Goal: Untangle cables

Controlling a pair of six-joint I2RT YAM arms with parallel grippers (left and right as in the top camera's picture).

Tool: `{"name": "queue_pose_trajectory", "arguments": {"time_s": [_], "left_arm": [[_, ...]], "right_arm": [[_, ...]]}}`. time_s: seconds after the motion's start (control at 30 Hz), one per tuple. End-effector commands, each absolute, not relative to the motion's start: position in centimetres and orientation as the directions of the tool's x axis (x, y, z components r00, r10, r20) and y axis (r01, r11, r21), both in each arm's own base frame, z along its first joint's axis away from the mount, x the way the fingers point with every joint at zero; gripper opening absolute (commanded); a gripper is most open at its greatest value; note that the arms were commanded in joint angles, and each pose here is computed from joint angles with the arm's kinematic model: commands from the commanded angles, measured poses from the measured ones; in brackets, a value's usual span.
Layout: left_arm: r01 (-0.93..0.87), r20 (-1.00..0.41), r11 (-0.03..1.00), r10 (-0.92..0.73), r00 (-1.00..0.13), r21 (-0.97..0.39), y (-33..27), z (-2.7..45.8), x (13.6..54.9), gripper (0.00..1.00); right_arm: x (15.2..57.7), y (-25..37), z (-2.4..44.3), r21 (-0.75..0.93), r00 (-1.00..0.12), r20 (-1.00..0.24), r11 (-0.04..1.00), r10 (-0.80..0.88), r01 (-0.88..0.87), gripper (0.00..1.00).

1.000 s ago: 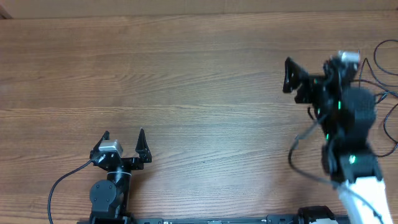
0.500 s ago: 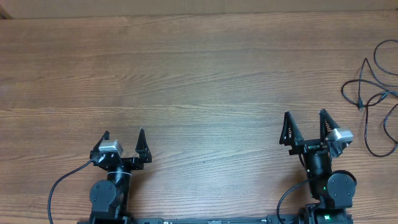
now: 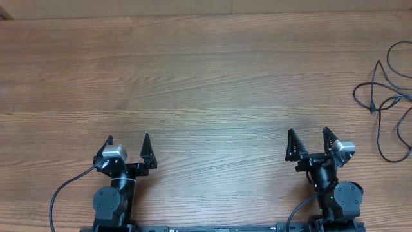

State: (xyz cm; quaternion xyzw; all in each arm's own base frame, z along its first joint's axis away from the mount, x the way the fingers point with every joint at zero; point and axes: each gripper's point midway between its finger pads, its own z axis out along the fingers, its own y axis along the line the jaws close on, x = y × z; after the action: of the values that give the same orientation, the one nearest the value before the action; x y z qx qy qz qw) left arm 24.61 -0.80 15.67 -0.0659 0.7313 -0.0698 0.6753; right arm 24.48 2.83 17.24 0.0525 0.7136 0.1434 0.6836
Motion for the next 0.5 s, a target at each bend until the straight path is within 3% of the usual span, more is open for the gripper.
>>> {"name": "queue_pose_trajectory", "arguments": {"time_s": [0.0, 0.17, 0.3, 0.47], "left_arm": [[0.003, -0.983, 0.986, -0.166, -0.075, -0.166, -0.78, 15.69, 24.60, 1.00], [0.003, -0.983, 0.986, -0.166, -0.075, -0.166, -0.78, 15.69, 24.60, 1.00], [0.003, -0.983, 0.986, -0.166, -0.075, -0.166, -0.79, 15.69, 24.60, 1.00], [0.003, -0.983, 0.986, -0.166, -0.075, -0.166, -0.79, 15.68, 24.60, 1.00]], "right_arm": [[24.51, 2.56, 16.98, 0.272, -0.054, -0.962, 0.956, 0.268, -0.105, 1.00], [24.51, 2.55, 16.99, 0.259, -0.052, -0.966, 0.960, 0.255, -0.106, 1.00], [24.49, 2.73, 16.99, 0.056, -0.030, -0.998, 0.991, 0.053, -0.125, 1.00], [24.56, 2.73, 16.70, 0.044, -0.041, -0.998, 0.991, 0.039, -0.123, 1.00]]}}
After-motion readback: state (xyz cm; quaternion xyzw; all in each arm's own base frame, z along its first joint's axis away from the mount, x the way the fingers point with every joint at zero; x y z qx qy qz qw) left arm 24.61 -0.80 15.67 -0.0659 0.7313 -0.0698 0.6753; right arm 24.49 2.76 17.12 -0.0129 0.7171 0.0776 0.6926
